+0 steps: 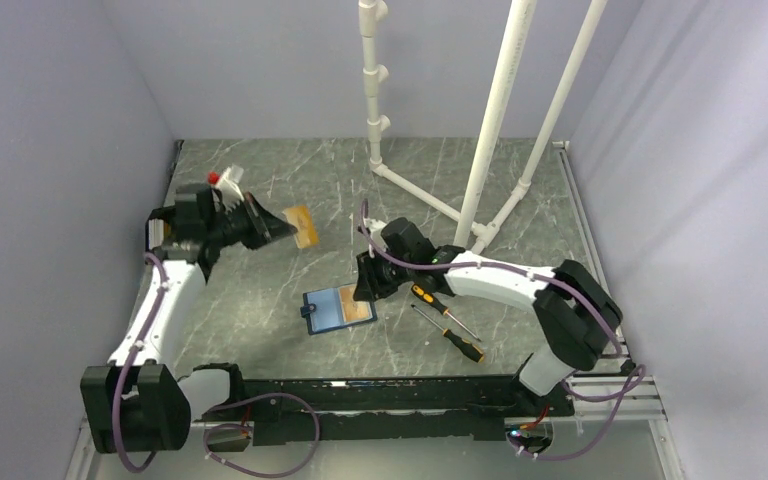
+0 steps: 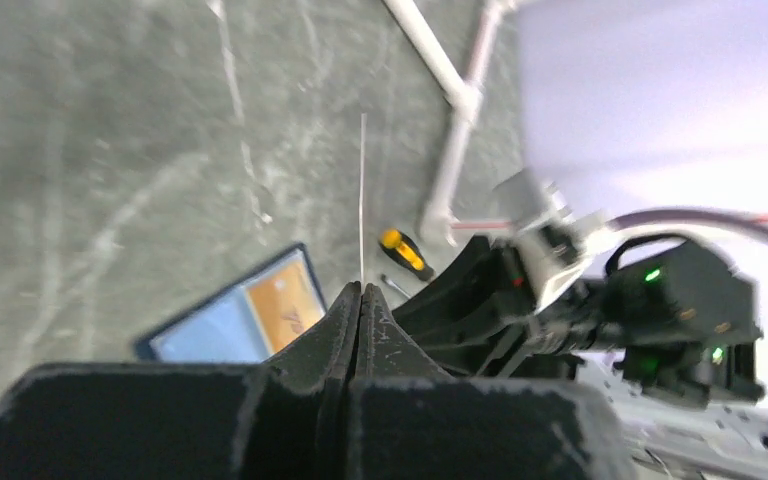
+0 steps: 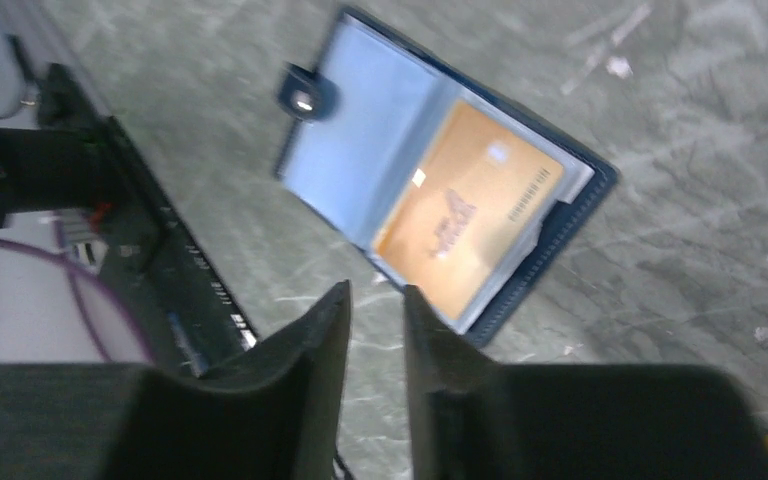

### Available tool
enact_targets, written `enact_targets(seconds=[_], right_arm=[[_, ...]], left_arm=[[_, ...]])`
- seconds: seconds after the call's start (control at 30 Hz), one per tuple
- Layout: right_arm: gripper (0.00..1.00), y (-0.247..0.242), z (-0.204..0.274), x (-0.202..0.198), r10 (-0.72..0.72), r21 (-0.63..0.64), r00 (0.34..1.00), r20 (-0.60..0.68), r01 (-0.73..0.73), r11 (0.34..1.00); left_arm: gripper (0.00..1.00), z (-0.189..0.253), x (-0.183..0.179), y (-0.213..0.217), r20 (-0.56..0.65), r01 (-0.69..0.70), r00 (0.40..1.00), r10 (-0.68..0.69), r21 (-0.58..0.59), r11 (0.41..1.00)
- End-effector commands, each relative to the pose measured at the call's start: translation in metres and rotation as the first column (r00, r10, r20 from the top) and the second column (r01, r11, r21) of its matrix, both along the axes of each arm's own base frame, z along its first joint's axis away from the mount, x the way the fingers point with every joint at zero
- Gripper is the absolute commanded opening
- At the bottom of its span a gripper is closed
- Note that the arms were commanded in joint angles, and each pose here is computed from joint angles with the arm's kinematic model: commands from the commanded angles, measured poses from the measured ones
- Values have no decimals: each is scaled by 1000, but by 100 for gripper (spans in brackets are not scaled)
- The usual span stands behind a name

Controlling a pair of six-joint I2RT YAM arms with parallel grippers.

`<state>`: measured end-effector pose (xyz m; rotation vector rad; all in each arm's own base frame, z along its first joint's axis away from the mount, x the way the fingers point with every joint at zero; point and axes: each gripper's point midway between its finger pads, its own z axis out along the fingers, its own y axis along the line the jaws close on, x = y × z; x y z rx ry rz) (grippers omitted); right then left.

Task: Put the credit cards into the card holder
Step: Insert the credit card into the card holder.

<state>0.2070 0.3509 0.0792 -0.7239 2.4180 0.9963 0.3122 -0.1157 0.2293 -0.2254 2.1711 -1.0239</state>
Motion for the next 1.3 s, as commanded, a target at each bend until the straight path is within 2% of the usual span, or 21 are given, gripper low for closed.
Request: enact_targets(seconds=[0.0,0.17,0.33,0.5,0.6,0.87,0.97,1.0,1.03,1.1,1.13,1.2,1.27], right_arm=[[37,24,97,0,50,202,991,123,-74,977],[55,42,167,-4,54,398,989,140,-107,911],[55,49,202,4,-3,527,996,88,-44,849],[48,43,222,5,-25,626,997,73,-26,780],[45,37,229,7,-31,647,996,80,-28,762],[22,29,240,6,-6,694,996,91,-59,717],[2,28,235,7,-14,685,998,68,-36,728],[0,28,229,10,-28,666,998,54,-15,746],[0,27,221,13,-45,638,998,40,9,770],[0,25,201,16,-58,577,998,29,30,816],[0,24,189,16,-53,550,998,17,35,835],[0,21,166,14,-56,498,998,-11,54,865],[0,17,146,8,-41,468,999,-35,52,882]], left_arm=[[0,62,-30,-45,314,267,932,-183,-251,930],[0,68,-63,-62,415,424,863,-288,-284,860],[0,79,-85,-68,464,495,823,-328,-302,814],[0,78,-97,-68,468,511,810,-353,-270,816],[0,75,-101,-68,461,514,810,-361,-262,817],[0,67,-99,-69,452,514,816,-360,-281,811],[0,57,-97,-69,422,508,829,-367,-293,810],[0,51,-96,-69,400,497,840,-367,-295,816],[0,45,-94,-68,372,480,854,-363,-296,826],[7,32,-86,-65,299,419,893,-335,-284,863],[5,21,-83,-63,250,387,913,-323,-276,880],[10,1,-79,-59,149,329,943,-299,-255,909],[15,-16,-81,-58,68,313,950,-306,-264,913]])
